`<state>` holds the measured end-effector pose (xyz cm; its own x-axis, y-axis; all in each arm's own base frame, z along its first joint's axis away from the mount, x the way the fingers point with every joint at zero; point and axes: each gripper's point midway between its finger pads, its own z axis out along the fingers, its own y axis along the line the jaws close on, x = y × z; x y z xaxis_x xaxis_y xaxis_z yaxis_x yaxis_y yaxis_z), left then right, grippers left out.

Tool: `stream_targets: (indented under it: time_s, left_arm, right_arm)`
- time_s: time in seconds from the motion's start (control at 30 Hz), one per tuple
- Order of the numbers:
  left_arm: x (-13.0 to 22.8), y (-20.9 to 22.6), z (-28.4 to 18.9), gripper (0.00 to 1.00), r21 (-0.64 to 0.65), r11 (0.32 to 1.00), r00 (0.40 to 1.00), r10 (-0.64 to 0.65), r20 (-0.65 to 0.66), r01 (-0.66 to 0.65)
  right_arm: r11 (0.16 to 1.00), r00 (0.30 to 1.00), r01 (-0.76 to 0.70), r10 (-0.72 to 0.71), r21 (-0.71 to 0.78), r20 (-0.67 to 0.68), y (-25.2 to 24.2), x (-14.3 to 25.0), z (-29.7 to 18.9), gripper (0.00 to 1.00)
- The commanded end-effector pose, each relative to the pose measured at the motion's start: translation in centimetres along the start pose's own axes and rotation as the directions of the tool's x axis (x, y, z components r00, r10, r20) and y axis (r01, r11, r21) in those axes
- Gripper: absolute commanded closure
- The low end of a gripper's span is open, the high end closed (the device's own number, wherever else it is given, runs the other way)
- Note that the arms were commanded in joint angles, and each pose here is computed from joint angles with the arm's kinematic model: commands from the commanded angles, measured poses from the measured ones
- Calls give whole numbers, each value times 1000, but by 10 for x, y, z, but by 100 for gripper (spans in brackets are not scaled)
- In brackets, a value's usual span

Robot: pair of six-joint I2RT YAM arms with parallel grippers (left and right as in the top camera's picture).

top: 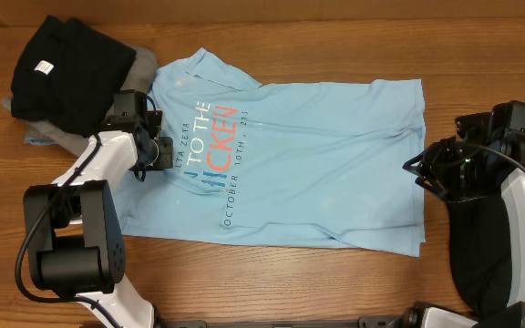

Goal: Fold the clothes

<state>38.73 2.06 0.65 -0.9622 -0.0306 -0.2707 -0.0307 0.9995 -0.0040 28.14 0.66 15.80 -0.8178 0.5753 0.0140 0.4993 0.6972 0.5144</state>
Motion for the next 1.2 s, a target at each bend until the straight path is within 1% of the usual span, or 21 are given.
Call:
stream_targets:
  time_s: [0.0, 0.13, 0.27, 0.4, 0.47, 0.5, 0.67, 0.73, 0.83, 0.87, 0.9, 0.93, 1.0, 1.07, 1.17]
  left_arm:
    - [3, 1, 1, 96, -20, 1000, 1000, 4, -6, -4]
    - [4, 1, -2, 96, -20, 1000, 1000, 3, -19, -3]
    - [0, 1, -14, 96, -20, 1000, 999, 3, -39, -4]
    - [-12, 1, -32, 96, -20, 1000, 999, 3, -44, -4]
    - [-18, 2, -41, 96, -20, 1000, 999, 3, -47, -4]
    - [-20, 2, -45, 96, -21, 1000, 999, 3, -47, -4]
    - [-31, 9, -67, 96, -63, 998, 999, 3, -54, -6]
    - [-35, 11, -74, 96, -72, 997, 999, 2, -52, -6]
    - [-39, 12, -81, 96, -72, 997, 999, -1, -45, -2]
    - [-40, 12, -83, 96, -72, 997, 999, -1, -44, -2]
    - [-40, 12, -84, 96, -72, 997, 999, -1, -46, -2]
    - [-41, 12, -85, 96, -72, 997, 999, -2, -47, -2]
    - [-41, 12, -86, 96, -72, 997, 999, -2, -46, -1]
    - [-41, 12, -86, 96, -72, 997, 999, -2, -46, -1]
    - [-41, 12, -86, 96, -72, 997, 999, -2, -47, -1]
  right_arm:
    - [1000, 1000, 7, -7, 22, 6, -4, -1, 1, 57]
    - [998, 1000, -15, 14, 65, 12, -12, -1, 1, 58]
    - [983, 994, -108, 103, 147, 45, -29, -3, -2, 58]
    - [956, 980, -197, 184, 217, 77, -47, -4, -7, 58]
    - [940, 976, -213, 196, 265, 91, -58, -3, -10, 51]
    - [932, 974, -225, 207, 285, 92, -63, -1, -12, 50]
    - [891, 947, -320, 308, 321, 89, -84, 9, -10, 51]
    - [866, 927, -372, 368, 334, 78, -96, 18, -1, 53]
    - [843, 902, -412, 430, 346, 28, -109, 37, 16, 64]
    - [841, 897, -417, 442, 345, 6, -111, 43, 23, 66]
    - [839, 892, -421, 453, 346, -13, -113, 50, 28, 67]
    - [835, 886, -424, 462, 351, -29, -116, 56, 32, 67]
    - [824, 875, -429, 480, 371, -54, -124, 68, 39, 56]
    - [808, 862, -444, 503, 388, -61, -132, 77, 47, 56]
    - [764, 823, -506, 567, 399, -41, -143, 88, 61, 56]
